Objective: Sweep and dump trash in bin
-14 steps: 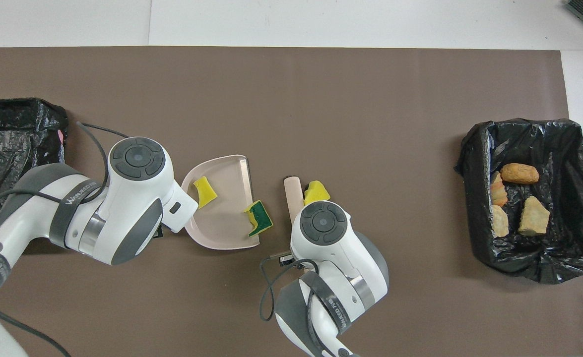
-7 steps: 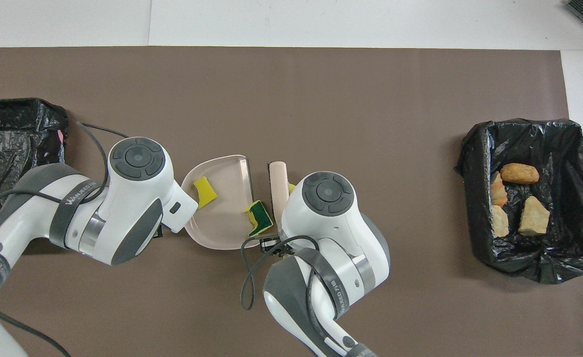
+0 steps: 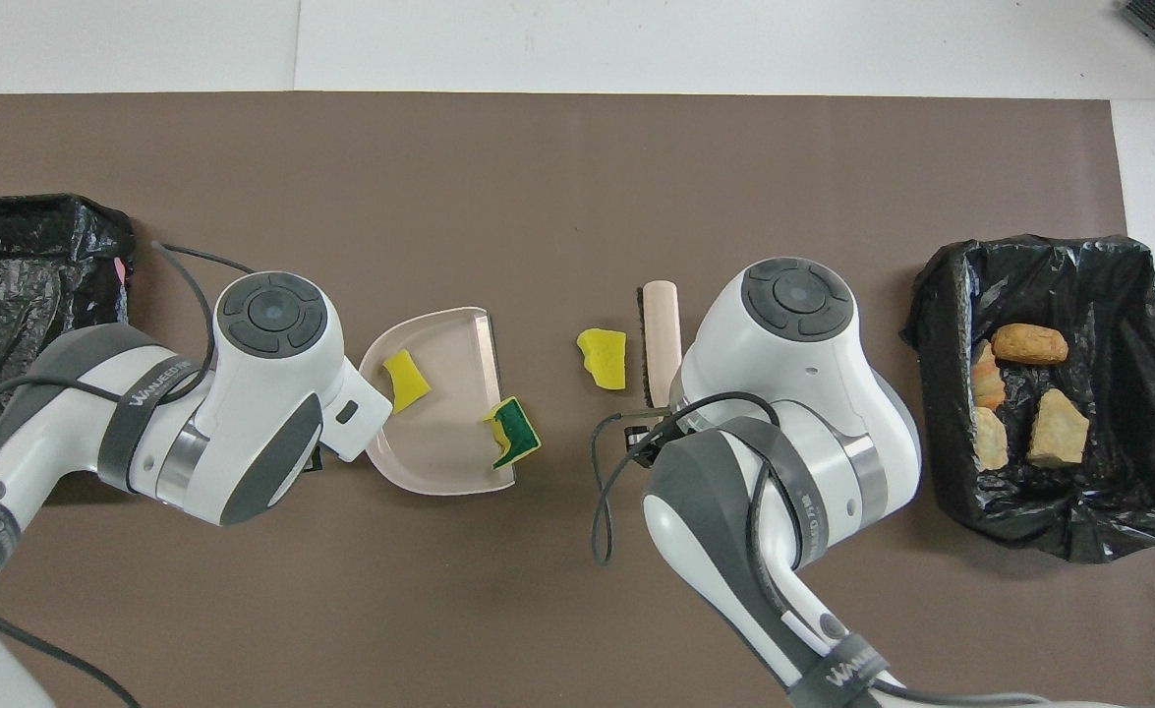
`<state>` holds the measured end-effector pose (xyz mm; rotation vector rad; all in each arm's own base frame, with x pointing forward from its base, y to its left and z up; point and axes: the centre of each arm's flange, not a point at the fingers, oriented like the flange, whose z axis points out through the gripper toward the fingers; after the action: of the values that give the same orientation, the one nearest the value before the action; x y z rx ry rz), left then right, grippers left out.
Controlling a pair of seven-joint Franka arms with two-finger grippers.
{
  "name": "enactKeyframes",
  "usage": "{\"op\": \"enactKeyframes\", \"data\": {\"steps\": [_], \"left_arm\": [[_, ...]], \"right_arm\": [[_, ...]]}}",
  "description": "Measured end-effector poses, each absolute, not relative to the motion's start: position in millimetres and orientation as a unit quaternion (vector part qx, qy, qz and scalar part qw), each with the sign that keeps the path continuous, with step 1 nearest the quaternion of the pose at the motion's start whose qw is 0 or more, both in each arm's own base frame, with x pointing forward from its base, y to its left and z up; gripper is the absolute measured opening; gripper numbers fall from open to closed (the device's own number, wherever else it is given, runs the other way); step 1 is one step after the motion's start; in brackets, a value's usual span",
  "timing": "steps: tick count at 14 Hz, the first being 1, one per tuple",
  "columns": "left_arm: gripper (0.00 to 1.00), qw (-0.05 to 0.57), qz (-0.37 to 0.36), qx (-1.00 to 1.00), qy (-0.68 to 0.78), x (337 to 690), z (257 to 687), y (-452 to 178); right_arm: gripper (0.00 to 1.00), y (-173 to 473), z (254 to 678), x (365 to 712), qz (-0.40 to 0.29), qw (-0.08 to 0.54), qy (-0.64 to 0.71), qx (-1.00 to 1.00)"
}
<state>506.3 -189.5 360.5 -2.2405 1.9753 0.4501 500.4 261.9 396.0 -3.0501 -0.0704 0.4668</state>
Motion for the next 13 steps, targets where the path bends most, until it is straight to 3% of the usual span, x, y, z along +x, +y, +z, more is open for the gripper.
{"op": "enactKeyframes", "data": {"steps": [6,13], "left_arm": [[0.31,0.06,0.149,-0.74,0.653,506,361,-189],[0.31,0.061,0.149,-0.74,0.653,506,361,-189]], "right_arm": [[0.26,186,367,491,0.175,0.014,-0.043,-0.984],[0.26,176,340,482,0.156,-0.013,-0.059,-0.986]]}}
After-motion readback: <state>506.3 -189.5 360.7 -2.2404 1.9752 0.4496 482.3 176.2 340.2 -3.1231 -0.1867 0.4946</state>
